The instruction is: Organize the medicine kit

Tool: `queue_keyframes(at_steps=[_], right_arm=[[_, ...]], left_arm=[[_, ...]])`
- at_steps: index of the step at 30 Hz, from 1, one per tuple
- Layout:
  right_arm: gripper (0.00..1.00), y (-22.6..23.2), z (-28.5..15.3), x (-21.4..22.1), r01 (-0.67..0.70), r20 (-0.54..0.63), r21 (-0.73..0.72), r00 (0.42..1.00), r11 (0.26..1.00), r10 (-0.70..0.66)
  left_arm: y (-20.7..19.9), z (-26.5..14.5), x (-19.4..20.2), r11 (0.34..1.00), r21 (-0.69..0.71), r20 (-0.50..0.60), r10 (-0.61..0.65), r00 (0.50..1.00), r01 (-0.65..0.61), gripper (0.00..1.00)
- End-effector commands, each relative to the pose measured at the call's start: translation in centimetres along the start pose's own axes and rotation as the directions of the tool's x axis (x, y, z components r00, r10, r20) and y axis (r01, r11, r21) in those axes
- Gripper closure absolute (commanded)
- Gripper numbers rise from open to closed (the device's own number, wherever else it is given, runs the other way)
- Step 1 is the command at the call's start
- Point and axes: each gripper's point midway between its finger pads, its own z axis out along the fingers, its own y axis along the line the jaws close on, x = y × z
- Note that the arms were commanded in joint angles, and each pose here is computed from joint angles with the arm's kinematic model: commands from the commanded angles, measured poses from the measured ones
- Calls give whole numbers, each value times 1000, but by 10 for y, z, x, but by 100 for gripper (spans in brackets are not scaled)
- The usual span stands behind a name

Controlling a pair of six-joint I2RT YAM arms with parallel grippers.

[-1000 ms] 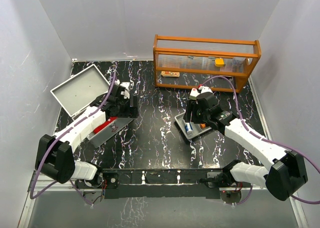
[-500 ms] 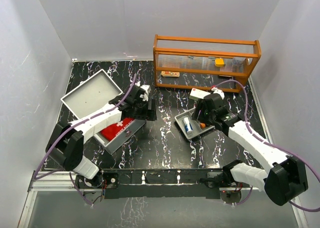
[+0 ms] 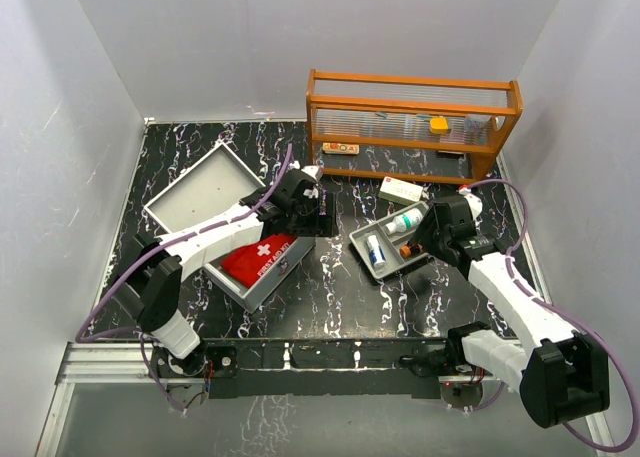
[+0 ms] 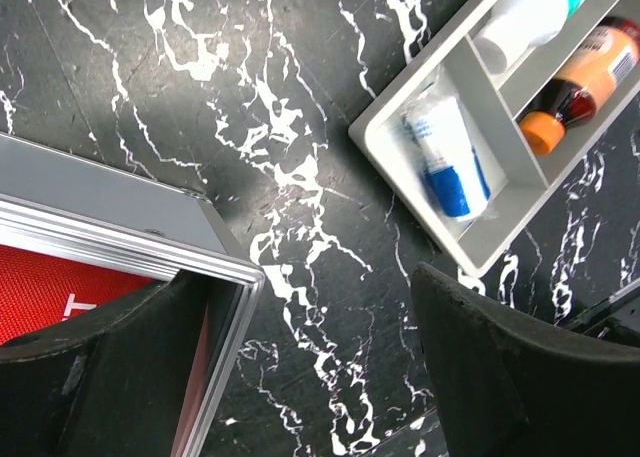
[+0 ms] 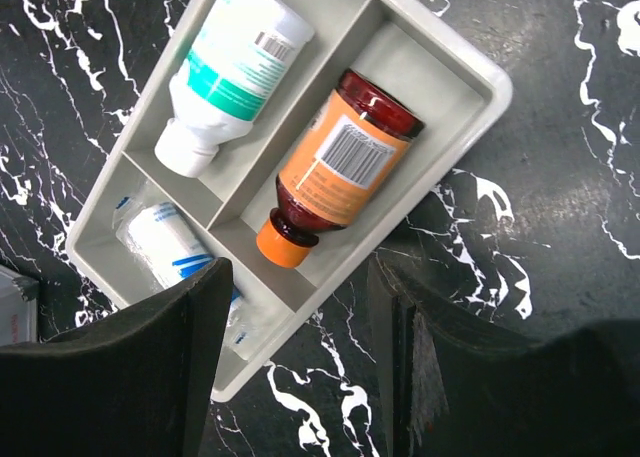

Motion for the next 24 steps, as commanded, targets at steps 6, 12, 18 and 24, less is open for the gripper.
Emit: queue_keyframes(at_steps=[6, 12, 18, 24], right_arm=[[46, -1, -7, -20, -58, 55, -41, 997, 997, 60], [46, -6, -6, -27, -58, 70, -30, 996, 998, 60], [46, -15, -6, -37, -78, 105, -17, 991, 997, 80], [47, -33, -5, -43, -152, 114, 0, 982, 988, 151]], left_arm=[[-23, -12, -33, 998, 39, 100, -55, 993, 51, 20], [12, -50, -43, 987, -146, 162, 91, 983, -67, 17], [-15, -89, -43, 961, -12, 173, 274, 946, -276, 17], [-88, -103, -49, 882, 218, 268, 358, 894, -418, 24]])
